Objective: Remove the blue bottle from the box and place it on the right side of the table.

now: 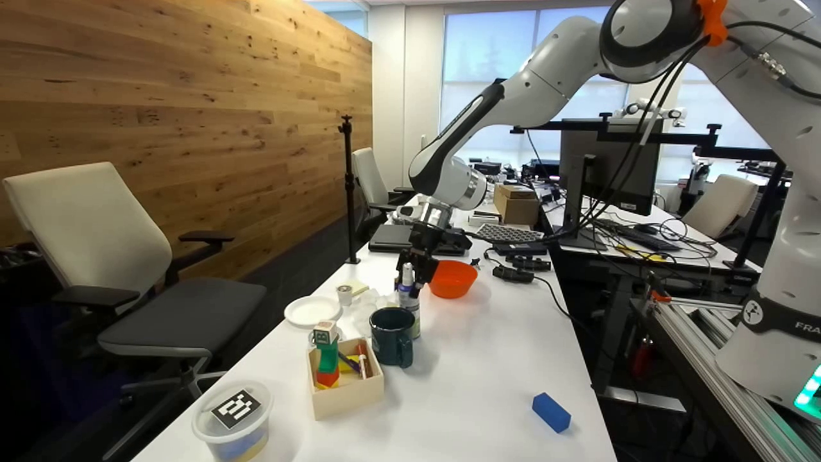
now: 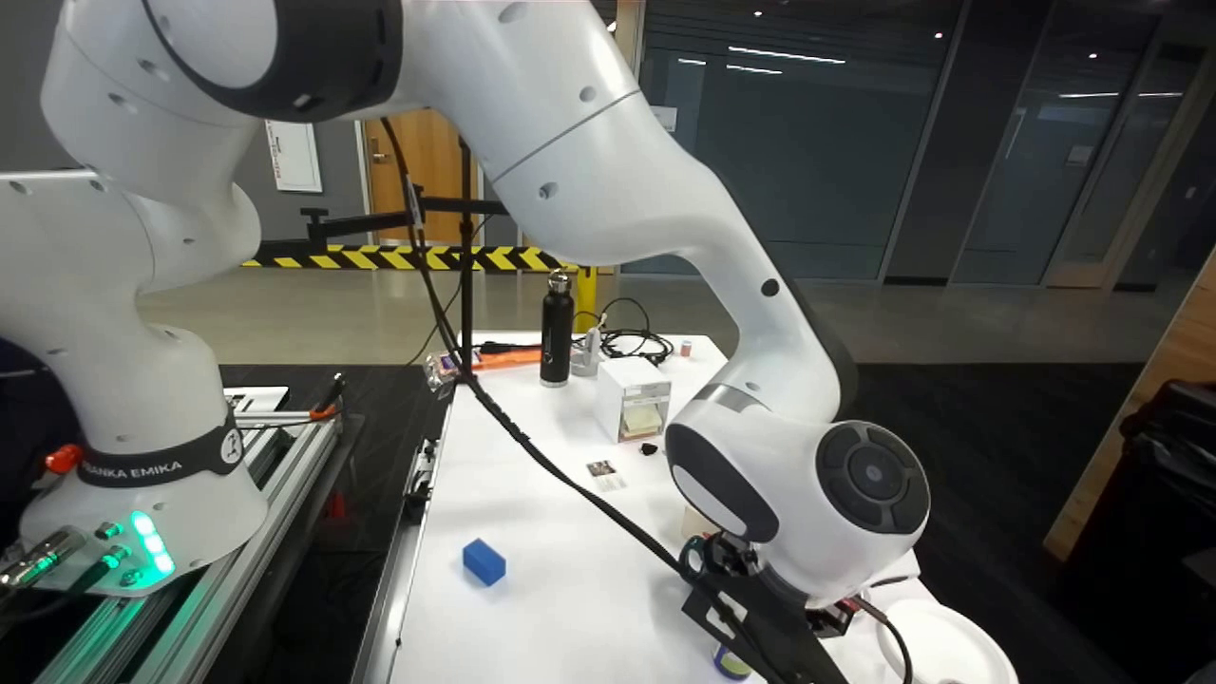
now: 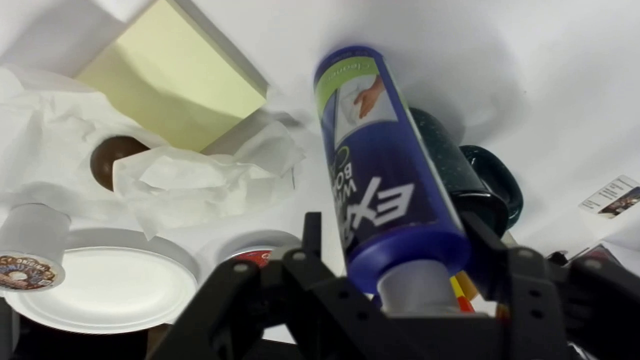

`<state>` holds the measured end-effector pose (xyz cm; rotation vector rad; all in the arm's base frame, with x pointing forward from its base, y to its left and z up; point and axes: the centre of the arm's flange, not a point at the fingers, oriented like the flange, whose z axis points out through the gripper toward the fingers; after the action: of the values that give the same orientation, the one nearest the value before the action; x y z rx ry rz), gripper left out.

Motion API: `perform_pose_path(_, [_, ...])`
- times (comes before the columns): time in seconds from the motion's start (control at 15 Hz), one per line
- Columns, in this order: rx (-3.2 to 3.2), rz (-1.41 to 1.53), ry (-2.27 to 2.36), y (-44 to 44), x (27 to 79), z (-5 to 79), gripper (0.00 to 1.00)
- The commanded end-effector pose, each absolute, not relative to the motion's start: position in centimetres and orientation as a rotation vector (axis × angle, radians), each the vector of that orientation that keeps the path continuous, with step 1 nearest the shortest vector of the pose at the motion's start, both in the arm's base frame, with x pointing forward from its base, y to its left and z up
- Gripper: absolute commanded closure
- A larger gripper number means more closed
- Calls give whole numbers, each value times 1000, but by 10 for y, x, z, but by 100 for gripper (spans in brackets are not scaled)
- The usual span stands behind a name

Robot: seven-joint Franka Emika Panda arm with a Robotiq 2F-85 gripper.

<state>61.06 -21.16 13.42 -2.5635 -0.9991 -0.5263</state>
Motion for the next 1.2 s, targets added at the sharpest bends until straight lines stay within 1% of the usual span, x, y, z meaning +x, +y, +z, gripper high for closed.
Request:
perform_pose_path(0.0, [-2563,-579,-974,-210,601,147,1])
perform_pose_path(0.2, [-2595,-582,-996,-213,605,172,0])
perform_pose_path(0.53, [-2587,-639,-1182,-193,630,256,0])
perform_pose_path(0.87, [-2461,-655,-1442,-135,654,324,0])
perform_pose_path(1.0, [-2430,-661,-1457,-114,661,334,0])
perform_pose_path(1.13, [-2431,-690,-1358,-93,669,340,0])
